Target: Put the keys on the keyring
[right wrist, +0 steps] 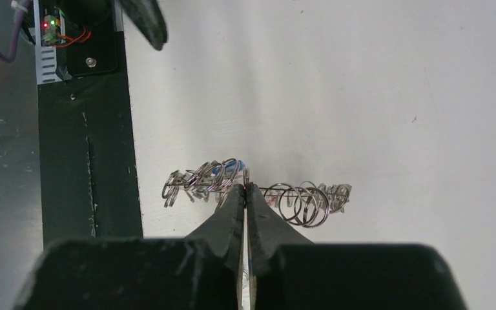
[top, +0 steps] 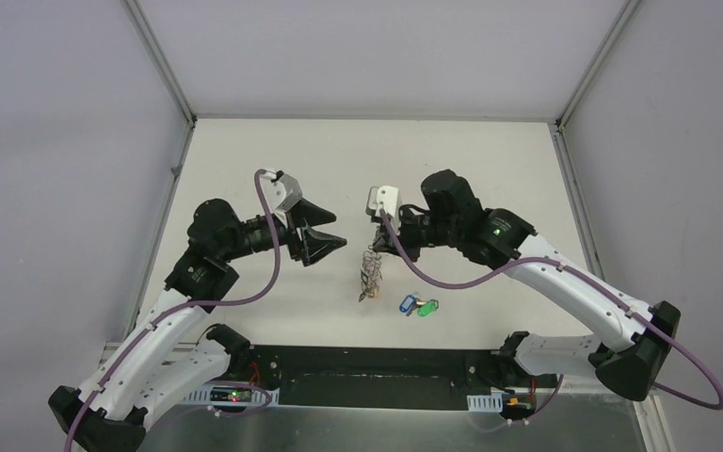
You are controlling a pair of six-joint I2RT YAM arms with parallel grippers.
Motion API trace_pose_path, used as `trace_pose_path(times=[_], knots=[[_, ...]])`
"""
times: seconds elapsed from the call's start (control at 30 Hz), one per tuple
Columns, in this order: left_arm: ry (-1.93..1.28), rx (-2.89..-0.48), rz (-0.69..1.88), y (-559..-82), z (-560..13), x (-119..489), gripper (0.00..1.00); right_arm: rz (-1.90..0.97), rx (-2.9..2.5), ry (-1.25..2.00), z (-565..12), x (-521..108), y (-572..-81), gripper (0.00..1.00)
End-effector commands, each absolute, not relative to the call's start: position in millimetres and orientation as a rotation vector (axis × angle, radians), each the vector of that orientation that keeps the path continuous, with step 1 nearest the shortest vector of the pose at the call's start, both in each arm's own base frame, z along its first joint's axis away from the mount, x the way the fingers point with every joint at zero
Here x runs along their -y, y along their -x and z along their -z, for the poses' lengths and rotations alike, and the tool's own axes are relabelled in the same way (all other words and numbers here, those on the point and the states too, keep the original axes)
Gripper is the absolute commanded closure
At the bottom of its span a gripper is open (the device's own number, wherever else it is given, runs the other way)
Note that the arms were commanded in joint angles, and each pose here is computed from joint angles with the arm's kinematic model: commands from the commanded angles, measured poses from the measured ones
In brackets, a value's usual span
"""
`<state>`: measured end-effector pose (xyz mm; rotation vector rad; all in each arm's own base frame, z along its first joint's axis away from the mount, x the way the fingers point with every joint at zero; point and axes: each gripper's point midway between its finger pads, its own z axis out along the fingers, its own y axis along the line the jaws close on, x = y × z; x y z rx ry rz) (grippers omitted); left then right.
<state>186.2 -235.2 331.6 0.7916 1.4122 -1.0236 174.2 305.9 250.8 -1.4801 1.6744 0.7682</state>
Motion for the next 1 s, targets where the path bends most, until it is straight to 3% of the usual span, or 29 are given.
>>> trace_pose_path(times=[0.0,0.4,0.8,0.83,0.97], knots=[[-0.960,-1.202,1.001,-176,-351,244,0.39,-0.782,-1.309,1.557,-288,-317,-166,1.00],[-0.924,-1.247,0.975,-181,-333,239,0.42,-0.704,-1.412,1.554,-232,-332,-195,1.00],[-0.850,-1.330,0.980,-173,-304,227,0.44,-0.761,-1.477,1.700,-154,-328,-153,1.00],[-0.846,-1.337,0.982,-172,-301,227,0.44,-1.012,-1.557,1.666,-157,-334,-120,1.00],[-0.852,-1.356,0.998,-168,-291,226,0.46,-1.050,-1.606,1.607,-160,-337,-120,1.00]])
